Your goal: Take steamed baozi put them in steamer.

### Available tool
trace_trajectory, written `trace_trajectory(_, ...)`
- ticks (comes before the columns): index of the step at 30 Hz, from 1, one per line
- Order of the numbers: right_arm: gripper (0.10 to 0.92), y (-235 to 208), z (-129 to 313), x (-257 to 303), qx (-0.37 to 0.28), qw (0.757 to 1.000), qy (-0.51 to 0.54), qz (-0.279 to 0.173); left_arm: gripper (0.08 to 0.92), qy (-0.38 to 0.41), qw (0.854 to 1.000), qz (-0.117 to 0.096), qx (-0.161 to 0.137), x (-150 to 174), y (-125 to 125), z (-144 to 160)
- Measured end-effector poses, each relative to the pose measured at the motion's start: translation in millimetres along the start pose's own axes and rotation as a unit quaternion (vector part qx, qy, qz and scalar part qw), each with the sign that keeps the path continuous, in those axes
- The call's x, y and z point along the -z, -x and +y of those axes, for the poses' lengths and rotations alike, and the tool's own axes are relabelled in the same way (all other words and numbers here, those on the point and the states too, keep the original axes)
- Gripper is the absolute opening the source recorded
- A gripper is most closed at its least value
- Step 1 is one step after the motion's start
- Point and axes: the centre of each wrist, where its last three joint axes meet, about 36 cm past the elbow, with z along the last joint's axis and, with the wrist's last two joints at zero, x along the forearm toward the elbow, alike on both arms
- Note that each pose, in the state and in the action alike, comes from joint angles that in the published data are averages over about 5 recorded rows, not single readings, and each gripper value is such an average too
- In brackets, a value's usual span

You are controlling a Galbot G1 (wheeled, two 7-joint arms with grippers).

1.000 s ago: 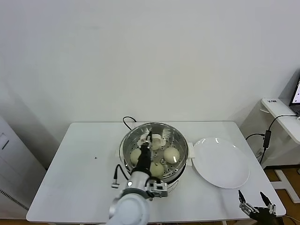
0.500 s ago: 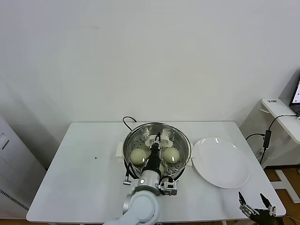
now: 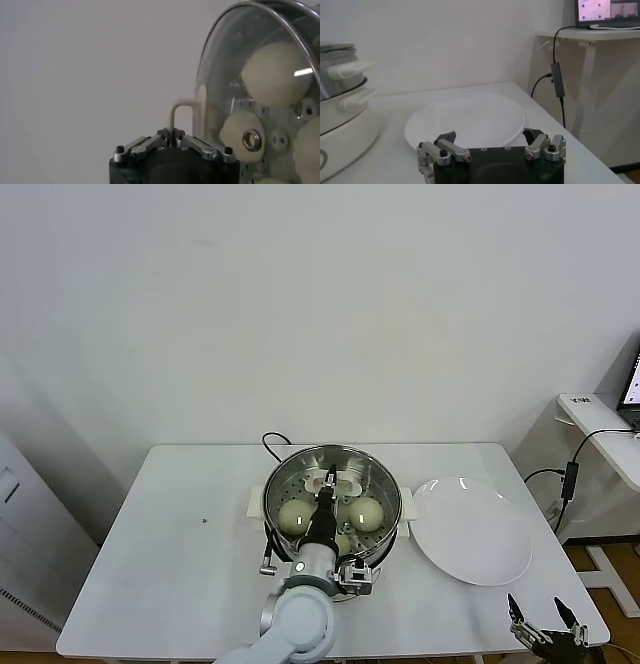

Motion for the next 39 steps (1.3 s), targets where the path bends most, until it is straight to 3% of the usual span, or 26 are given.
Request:
trace_trajectory(6, 0.823, 0, 0, 1, 0.000, 1.000, 0.000, -0.003, 0.112, 0.001, 1.000, 0.004, 0.002, -1, -1, -3)
trace_trajectory(9, 0.823, 0, 1, 2, 0.002, 1.000, 0.001, -0.004, 0.152, -0.001, 1.000, 0.006, 0.003, -1, 0, -5)
trace_trajectory(18, 0.823, 1, 3, 3, 0.011, 1.000, 0.001, -0.007, 0.409, -0.030, 1.000, -0.006, 0.001, -1, -13, 0)
trace_trajectory(30, 0.823, 14, 8, 8, 0.039, 0.999, 0.004, -0.017, 0.754, -0.123, 0.992, -0.028, -0.016, -21, -50, 23)
trace_trajectory(35, 0.823, 26, 13, 19, 0.050, 0.998, 0.007, -0.039, 0.819, -0.168, 0.985, -0.025, -0.014, -41, -64, 36)
trace_trajectory(39, 0.823, 40, 18, 31, 0.057, 0.997, 0.007, -0.059, 0.823, -0.214, 0.977, -0.005, -0.008, -61, -66, 45)
